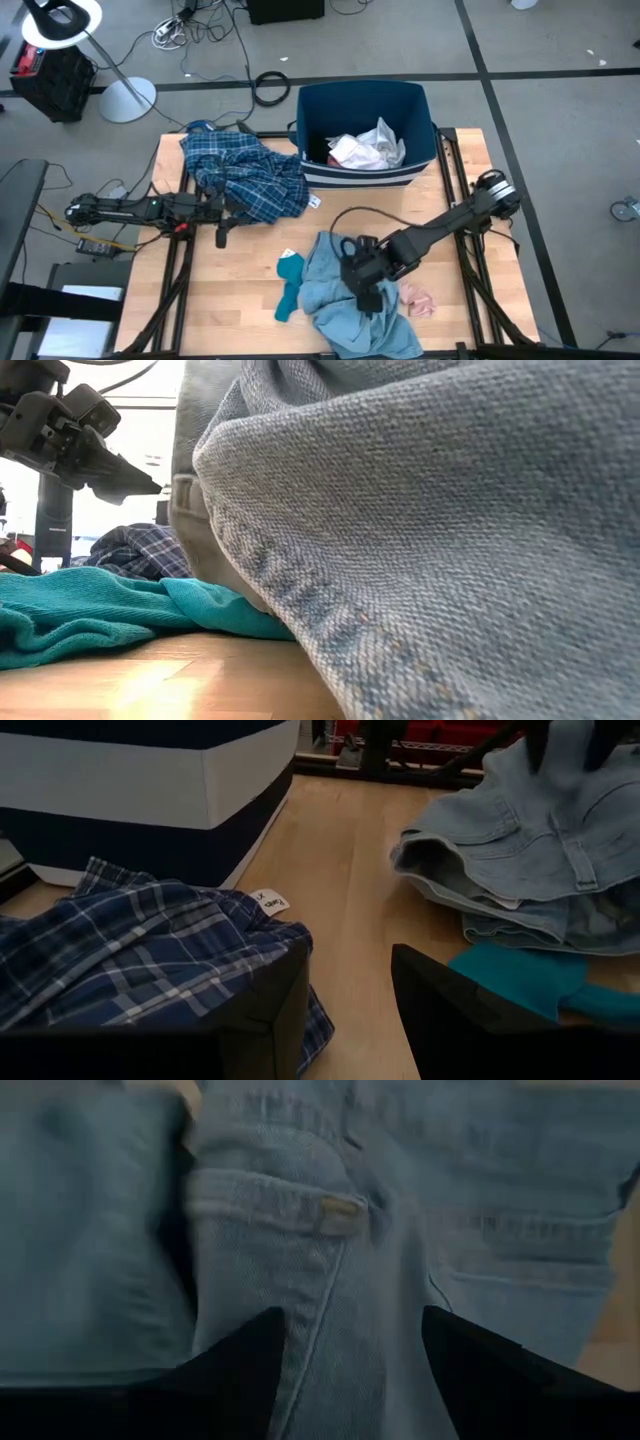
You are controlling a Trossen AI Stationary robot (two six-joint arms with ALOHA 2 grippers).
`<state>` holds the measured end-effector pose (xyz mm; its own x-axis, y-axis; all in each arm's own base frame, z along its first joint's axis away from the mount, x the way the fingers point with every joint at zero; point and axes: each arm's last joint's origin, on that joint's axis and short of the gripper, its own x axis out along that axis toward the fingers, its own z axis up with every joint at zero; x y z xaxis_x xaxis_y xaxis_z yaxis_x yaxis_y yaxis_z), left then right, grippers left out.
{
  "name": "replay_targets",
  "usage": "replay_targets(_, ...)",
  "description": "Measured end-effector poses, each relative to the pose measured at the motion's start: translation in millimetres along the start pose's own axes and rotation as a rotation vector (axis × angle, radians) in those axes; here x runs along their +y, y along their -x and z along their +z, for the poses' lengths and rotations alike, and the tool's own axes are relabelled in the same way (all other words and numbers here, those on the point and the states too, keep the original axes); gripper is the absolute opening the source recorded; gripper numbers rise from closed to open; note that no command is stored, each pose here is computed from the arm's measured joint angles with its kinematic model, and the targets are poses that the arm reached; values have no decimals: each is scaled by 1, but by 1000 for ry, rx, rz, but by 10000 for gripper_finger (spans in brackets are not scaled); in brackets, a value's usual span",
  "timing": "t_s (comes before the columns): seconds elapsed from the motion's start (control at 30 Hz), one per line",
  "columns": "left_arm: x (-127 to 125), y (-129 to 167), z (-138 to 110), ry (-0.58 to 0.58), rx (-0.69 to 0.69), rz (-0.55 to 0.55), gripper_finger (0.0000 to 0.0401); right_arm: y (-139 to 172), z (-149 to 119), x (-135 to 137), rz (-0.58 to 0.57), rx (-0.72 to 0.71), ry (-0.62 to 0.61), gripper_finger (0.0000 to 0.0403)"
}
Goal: Sort clothes
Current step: Put the blue jeans into the blue laundry bin
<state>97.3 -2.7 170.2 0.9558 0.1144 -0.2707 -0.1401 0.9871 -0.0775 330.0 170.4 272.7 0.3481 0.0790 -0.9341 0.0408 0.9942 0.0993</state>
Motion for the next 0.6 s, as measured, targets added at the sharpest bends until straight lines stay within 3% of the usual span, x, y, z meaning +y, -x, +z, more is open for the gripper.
replay_targets(0.2, 0, 0, 0, 0, -1, 0, 151, -42, 6, -13, -55, 129, 26, 235)
replay_targets(0.4, 0, 0, 0, 0, -4, 0, 151, -58, 20, -27, 45, 129, 84, 220)
replay_targets(0.5, 0, 0, 0, 0, -3, 0, 151, -58, 26, -34, 58, 105, 112, 191)
replay_targets(0.6, 0, 0, 0, -3, -4, 0, 151, -59, 28, -39, 79, 110, 125, 123)
